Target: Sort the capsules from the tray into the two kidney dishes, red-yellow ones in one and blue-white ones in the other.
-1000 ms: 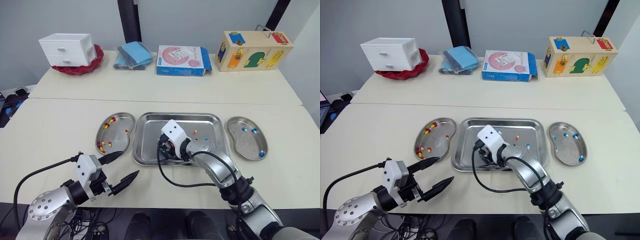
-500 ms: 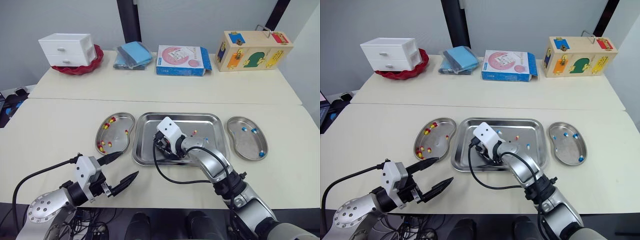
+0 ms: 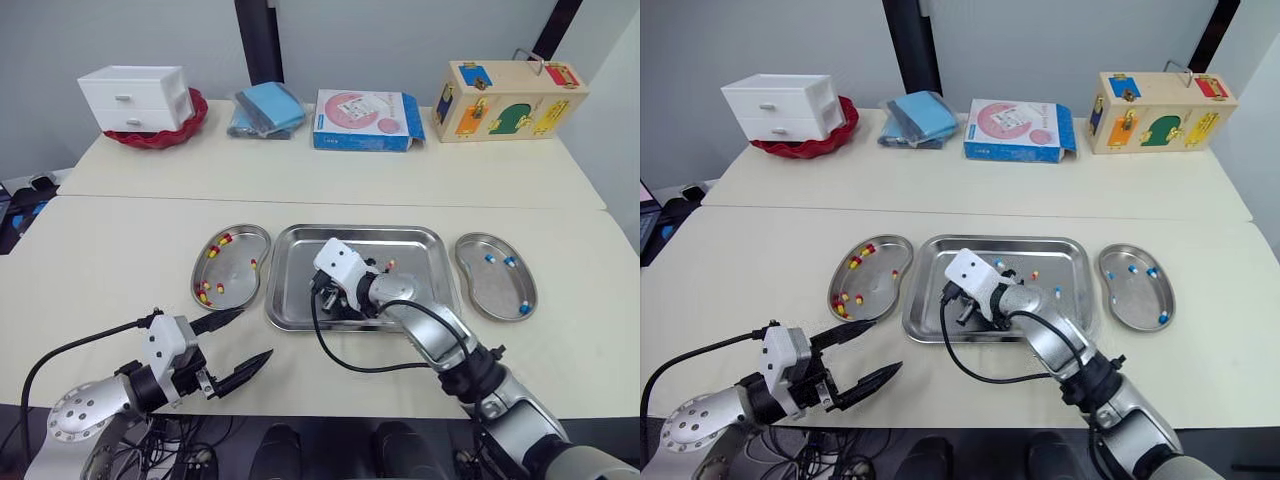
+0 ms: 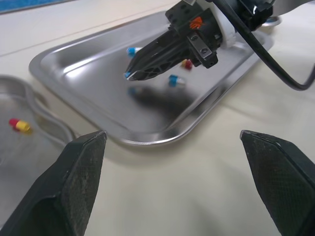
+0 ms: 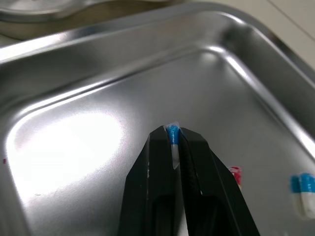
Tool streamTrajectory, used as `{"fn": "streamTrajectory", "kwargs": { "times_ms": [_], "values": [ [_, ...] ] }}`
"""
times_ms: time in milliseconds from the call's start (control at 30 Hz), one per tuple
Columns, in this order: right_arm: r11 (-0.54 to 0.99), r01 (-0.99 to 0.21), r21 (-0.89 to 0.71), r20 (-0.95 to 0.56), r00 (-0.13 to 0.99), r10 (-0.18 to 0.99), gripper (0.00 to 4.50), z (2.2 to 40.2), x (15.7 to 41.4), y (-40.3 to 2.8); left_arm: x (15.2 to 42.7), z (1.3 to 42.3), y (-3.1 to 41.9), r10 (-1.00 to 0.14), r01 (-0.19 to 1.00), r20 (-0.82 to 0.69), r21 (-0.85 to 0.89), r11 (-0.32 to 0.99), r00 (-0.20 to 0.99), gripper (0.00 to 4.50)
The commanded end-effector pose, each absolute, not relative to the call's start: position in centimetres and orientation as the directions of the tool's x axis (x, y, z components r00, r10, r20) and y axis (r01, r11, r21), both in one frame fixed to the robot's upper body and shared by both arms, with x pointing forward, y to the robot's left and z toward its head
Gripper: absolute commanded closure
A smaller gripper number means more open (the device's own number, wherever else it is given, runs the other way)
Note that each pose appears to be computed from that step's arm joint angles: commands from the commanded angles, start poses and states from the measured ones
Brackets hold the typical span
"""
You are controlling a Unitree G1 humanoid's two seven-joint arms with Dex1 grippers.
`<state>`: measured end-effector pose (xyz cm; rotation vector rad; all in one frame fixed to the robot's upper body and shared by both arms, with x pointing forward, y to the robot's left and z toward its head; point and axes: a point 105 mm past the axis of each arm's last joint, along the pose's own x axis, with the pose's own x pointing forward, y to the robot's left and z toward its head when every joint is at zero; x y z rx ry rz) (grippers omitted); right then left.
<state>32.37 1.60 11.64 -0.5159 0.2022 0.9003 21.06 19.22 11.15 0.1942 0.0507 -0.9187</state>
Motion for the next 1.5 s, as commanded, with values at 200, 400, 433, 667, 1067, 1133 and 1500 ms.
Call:
{"fn": "streamTrajectory", "kwargs": {
  "times_ms": [200, 400, 433, 667, 1067, 1133, 1500],
  "values": [
    [0.557, -0.771, -0.308, -0.235, 0.629, 0.741, 4.48, 16.0, 28.7, -4.1, 20.9, 12.9, 17.4, -0.894, 0.888, -0.060, 0.161, 0.431, 0.445, 0.00],
    [0.697, -0.664, -0.272, -0.205, 0.747, 0.632, 4.48, 16.5, 27.7, -10.0, 21.0, 12.9, 16.6, -0.926, 0.908, -0.025, 0.207, 0.365, 0.377, 0.00],
    [0.717, -0.646, -0.261, -0.204, 0.763, 0.613, 4.48, 16.5, 27.6, -10.8, 21.2, 12.9, 16.6, -0.922, 0.904, -0.016, 0.203, 0.376, 0.387, 0.00],
    [0.914, -0.353, -0.198, -0.211, 0.927, 0.312, 4.48, 15.4, 26.3, -19.6, 21.6, 12.4, 16.4, -0.932, 0.908, 0.021, 0.219, 0.358, 0.362, 0.00],
    [0.984, -0.115, -0.139, -0.257, 0.963, 0.076, 3.59, 13.2, 26.3, -25.1, 21.9, 12.9, 15.7, -0.943, 0.913, 0.038, 0.240, 0.330, 0.331, 0.00],
    [0.983, -0.122, -0.139, -0.249, 0.965, 0.085, 3.11, 13.3, 26.3, -25.0, 22.0, 13.1, 15.6, -0.942, 0.910, 0.046, 0.247, 0.334, 0.333, 0.00],
    [0.956, -0.207, -0.208, -0.189, 0.967, 0.168, 0.03, 14.2, 26.0, -24.1, 22.3, 13.7, 15.5, -0.922, 0.887, 0.075, 0.253, 0.387, 0.381, 0.00]
  ]
}}
